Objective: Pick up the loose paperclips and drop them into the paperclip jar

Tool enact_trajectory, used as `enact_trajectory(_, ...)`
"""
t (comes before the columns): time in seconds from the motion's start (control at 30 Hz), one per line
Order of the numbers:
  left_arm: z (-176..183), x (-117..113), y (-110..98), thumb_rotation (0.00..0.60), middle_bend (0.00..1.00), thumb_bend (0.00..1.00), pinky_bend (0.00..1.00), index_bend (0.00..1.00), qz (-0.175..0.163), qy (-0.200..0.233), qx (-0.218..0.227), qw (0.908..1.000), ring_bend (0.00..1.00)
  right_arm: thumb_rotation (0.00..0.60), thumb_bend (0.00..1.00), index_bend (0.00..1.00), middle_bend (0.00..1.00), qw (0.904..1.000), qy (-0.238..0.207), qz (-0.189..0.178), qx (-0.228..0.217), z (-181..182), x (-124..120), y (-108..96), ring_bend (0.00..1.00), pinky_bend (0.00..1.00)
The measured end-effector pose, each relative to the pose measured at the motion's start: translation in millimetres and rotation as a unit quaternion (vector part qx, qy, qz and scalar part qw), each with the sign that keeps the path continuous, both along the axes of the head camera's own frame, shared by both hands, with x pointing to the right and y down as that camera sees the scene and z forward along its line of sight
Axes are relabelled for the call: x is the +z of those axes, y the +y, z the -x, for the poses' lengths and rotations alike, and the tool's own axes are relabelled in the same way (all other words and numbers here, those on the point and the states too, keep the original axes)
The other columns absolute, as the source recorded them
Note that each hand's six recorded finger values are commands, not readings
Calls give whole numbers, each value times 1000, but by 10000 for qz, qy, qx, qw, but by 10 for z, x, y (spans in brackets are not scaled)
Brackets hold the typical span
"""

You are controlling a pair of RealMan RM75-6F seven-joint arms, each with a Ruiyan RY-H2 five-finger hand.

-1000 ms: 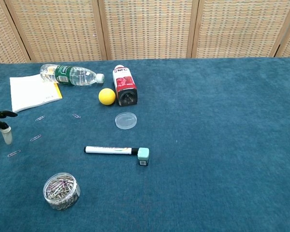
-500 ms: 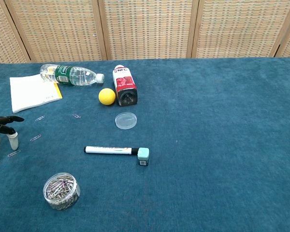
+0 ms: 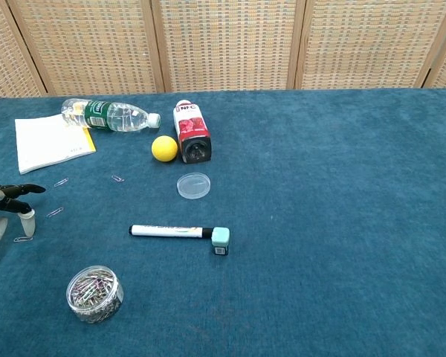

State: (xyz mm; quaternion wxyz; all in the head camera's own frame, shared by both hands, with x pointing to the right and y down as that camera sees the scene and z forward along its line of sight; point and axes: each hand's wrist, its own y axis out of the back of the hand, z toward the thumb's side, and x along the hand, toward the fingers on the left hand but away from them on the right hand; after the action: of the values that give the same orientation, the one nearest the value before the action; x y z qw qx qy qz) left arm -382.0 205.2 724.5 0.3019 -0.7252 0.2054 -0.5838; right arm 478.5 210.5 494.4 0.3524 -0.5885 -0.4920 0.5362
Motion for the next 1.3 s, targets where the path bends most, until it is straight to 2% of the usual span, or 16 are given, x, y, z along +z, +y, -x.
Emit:
enact_trajectory(0.27, -53, -85, 73, 600, 0, 812, 0, 429, -86, 191, 135, 9997, 0, 600, 0, 37, 0, 10000, -5, -8, 1, -1, -4, 2, 0, 0)
enact_trajectory(0.4, -32, -166, 2, 600, 0, 464, 0, 379, -333, 328, 59, 9989, 0, 600, 0, 37, 0, 10000, -5, 2, 3, -1, 0, 0, 0, 0)
enact_trajectory(0.47, 4, -210, -54, 600, 0, 398, 0, 386, -474, 368, 22, 9982, 0, 600, 0, 37, 0, 10000, -6, 2, -1, 2, 1, -2, 0, 0)
enact_trajectory(0.6, 85, -247, -142, 600, 0, 385, 0, 443, -602, 275, 82, 9978, 0, 600, 0, 37, 0, 10000, -7, -2, -2, 6, -1, -3, 0, 0)
enact_trajectory(0.8, 112, -220, -181, 600, 0, 385, 0, 462, -586, 157, 192, 9980, 0, 600, 0, 37, 0, 10000, -8, -7, 15, -2, -4, -2, 0, 0)
enact_trajectory(1.03, 91, -180, -171, 600, 0, 319, 0, 472, -553, 159, 212, 9981, 0, 600, 0, 37, 0, 10000, 1, 3, 10, 0, 3, -6, 0, 0)
enact_trajectory(1.3, 97, -123, -144, 600, 0, 319, 0, 532, -526, 103, 245, 9983, 0, 600, 0, 37, 0, 10000, 11, 4, 6, 3, 7, -7, 0, 0)
